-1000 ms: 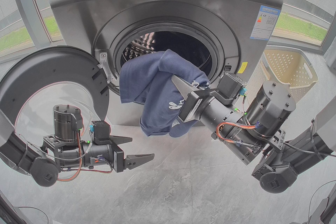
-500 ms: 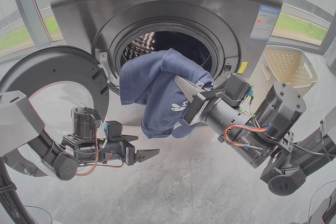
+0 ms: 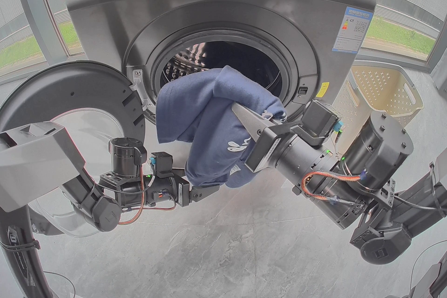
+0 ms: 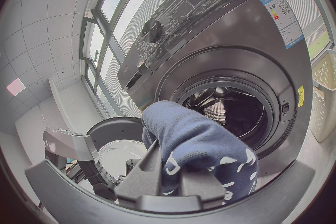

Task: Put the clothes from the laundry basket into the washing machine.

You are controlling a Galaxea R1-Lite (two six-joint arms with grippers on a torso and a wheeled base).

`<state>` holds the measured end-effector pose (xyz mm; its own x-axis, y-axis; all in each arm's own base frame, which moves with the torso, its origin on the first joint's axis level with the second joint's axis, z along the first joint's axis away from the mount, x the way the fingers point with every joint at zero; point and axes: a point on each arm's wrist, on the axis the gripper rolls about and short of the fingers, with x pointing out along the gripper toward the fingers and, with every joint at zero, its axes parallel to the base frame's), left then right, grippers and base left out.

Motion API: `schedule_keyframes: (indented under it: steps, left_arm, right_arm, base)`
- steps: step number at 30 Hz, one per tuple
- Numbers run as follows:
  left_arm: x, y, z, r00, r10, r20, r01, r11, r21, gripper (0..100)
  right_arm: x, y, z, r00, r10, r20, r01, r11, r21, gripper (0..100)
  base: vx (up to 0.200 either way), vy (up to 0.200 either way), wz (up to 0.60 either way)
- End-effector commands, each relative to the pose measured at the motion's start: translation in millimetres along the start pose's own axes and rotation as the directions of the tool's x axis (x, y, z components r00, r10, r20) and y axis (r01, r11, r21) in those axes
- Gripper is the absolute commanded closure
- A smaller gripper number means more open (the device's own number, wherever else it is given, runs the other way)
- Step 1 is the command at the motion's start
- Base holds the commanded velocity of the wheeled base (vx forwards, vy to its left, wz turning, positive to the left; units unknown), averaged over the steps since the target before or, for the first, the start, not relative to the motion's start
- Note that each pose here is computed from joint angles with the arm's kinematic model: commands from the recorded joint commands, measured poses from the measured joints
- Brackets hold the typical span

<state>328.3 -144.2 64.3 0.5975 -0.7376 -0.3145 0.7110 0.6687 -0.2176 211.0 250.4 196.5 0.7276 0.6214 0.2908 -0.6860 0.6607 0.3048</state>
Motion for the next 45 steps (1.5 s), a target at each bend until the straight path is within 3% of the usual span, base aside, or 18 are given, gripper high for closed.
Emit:
schedule_keyframes:
  steps: [1,9,10,15,23,30,34,36,37,42,45]
  left_arm:
    - [7.2,1.3,-3.6,1.0,-0.009,0.005,0.009,1.0,0.005,0]
    - [6.6,-1.2,1.6,0.998,-0.019,0.054,0.017,0.999,0.028,0]
    - [6.6,-1.2,1.6,0.998,-0.019,0.054,0.017,0.999,0.028,100]
    - [3.7,-6.5,3.7,0.996,-0.031,0.084,0.027,0.998,0.048,100]
    - [-28.9,-31.7,-8.3,0.988,-0.065,0.141,0.053,0.995,0.09,100]
    - [-67.8,-68.4,-19.4,0.976,-0.133,0.17,0.111,0.985,0.133,100]
    - [-83.6,-85.2,-14.1,0.965,-0.175,0.196,0.144,0.977,0.159,100]
    - [-86.6,-88.5,-12.4,0.962,-0.184,0.203,0.153,0.975,0.159,100]
    - [-89.3,-94.5,-6.8,0.953,-0.204,0.225,0.171,0.973,0.157,100]
    - [-92.4,-98.6,1.9,0.941,-0.218,0.26,0.175,0.968,0.177,100]
    - [-91.5,-92.4,14.5,0.93,-0.198,0.311,0.149,0.974,0.172,100]
  right_arm:
    - [-0.7,0.5,0.6,1.0,0.002,0.001,-0.002,1.0,-0.001,100]
    - [-0.5,0.0,0.3,1.0,0.001,0.001,-0.001,1.0,0.0,100]
    - [-0.5,0.0,0.3,1.0,0.001,0.001,-0.001,1.0,0.0,100]
    - [-1.2,-3.5,-2.4,1.0,-0.01,-0.01,0.01,1.0,-0.004,100]
    - [1.8,-10.1,-11.0,0.999,-0.022,-0.032,0.022,1.0,-0.012,100]
    - [10.4,-31.3,-33.7,0.994,-0.074,-0.08,0.071,0.997,-0.035,100]
    - [12.6,-32.8,-45.9,0.995,-0.058,-0.086,0.056,0.998,-0.034,100]
    - [12.7,-33.4,-50.3,0.994,-0.057,-0.096,0.054,0.998,-0.035,100]
    - [13.0,-34.8,-58.9,0.991,-0.061,-0.12,0.057,0.998,-0.041,0]
    - [11.5,-41.2,-72.1,0.984,-0.079,-0.157,0.07,0.996,-0.061,0]
    - [6.5,-44.4,-78.7,0.98,-0.087,-0.176,0.077,0.995,-0.065,0]
  base:
    - [0.0,0.0,0.0]
    - [0.0,0.0,0.0]
    - [0.0,0.0,0.0]
    - [0.0,0.0,0.0]
    - [0.0,0.0,0.0]
    - [0.0,0.0,0.0]
    - [0.0,0.0,0.0]
    - [0.0,0.0,0.0]
    - [0.0,0.0,0.0]
    - [0.0,0.0,0.0]
    - [0.0,0.0,0.0]
